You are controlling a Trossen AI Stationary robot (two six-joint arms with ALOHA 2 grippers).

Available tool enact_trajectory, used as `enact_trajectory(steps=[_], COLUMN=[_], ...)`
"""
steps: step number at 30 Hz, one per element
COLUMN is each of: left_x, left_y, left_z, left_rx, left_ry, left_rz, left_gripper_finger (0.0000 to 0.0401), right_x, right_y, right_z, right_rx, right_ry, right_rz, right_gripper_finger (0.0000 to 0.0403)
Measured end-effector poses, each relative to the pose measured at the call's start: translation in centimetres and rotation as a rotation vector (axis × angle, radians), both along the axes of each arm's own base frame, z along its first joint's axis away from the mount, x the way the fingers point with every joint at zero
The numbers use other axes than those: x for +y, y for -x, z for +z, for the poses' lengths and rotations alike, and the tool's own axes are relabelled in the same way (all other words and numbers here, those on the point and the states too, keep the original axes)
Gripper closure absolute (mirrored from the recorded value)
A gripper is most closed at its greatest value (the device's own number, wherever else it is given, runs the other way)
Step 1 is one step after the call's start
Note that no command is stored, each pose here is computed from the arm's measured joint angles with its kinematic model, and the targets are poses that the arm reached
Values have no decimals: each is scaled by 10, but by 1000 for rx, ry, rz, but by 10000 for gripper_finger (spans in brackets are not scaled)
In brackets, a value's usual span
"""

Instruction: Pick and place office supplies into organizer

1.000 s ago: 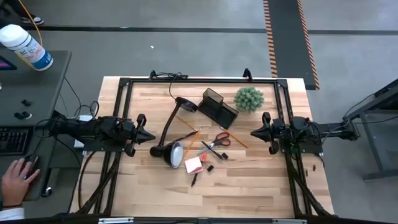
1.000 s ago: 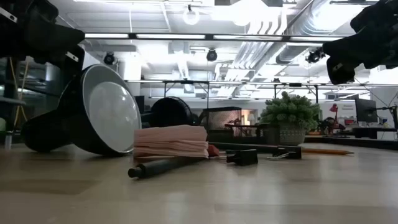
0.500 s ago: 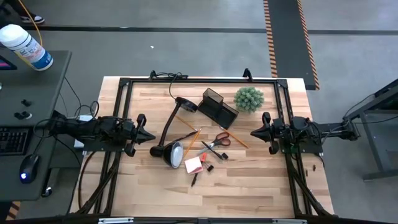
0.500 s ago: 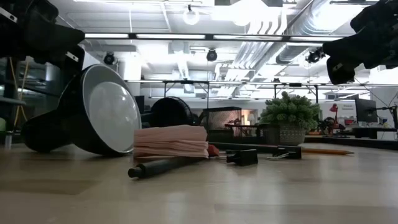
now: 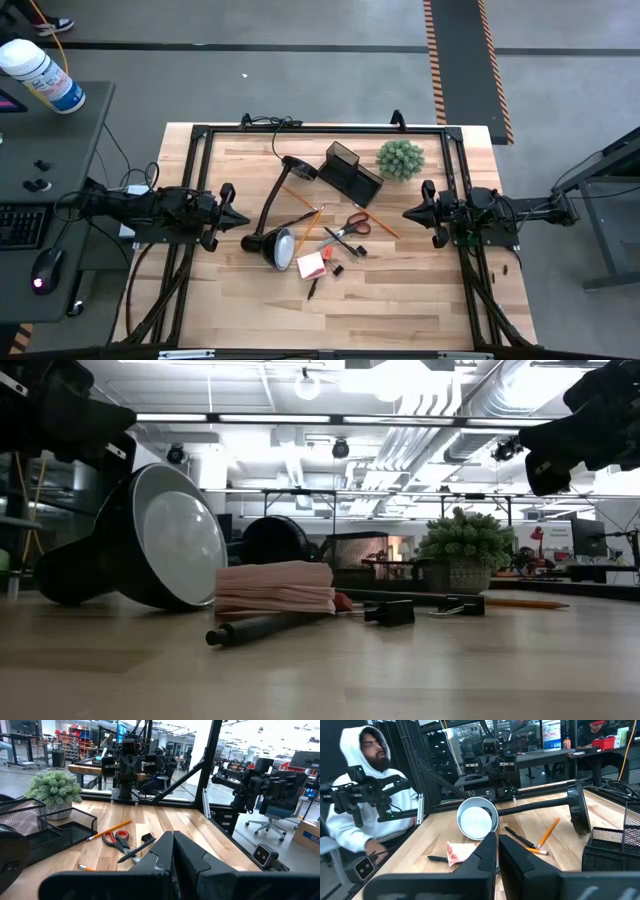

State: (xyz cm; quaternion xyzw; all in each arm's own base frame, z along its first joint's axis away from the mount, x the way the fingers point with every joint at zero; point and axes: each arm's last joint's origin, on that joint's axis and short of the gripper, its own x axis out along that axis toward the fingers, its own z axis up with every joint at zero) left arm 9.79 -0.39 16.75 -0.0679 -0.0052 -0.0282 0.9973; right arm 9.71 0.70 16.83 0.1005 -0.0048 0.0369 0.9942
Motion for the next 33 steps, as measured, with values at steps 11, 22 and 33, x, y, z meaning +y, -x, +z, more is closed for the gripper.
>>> enact_trajectory(steps=[11, 22, 33], left_x=[0, 0, 0], left_y=[0, 0, 0], left_z=[0, 0, 0], left_rx=[0, 0, 0], left_ry=[0, 0, 0], left_rz=[0, 0, 0], left_gripper_finger=[400, 400, 400], right_x=[0, 0, 0], right_y=[0, 0, 0], right_z=[0, 0, 0], right_rx=[0, 0, 0], right_ry=[0, 0, 0], right_rz=[0, 0, 0], right_gripper_finger=[399, 398, 400])
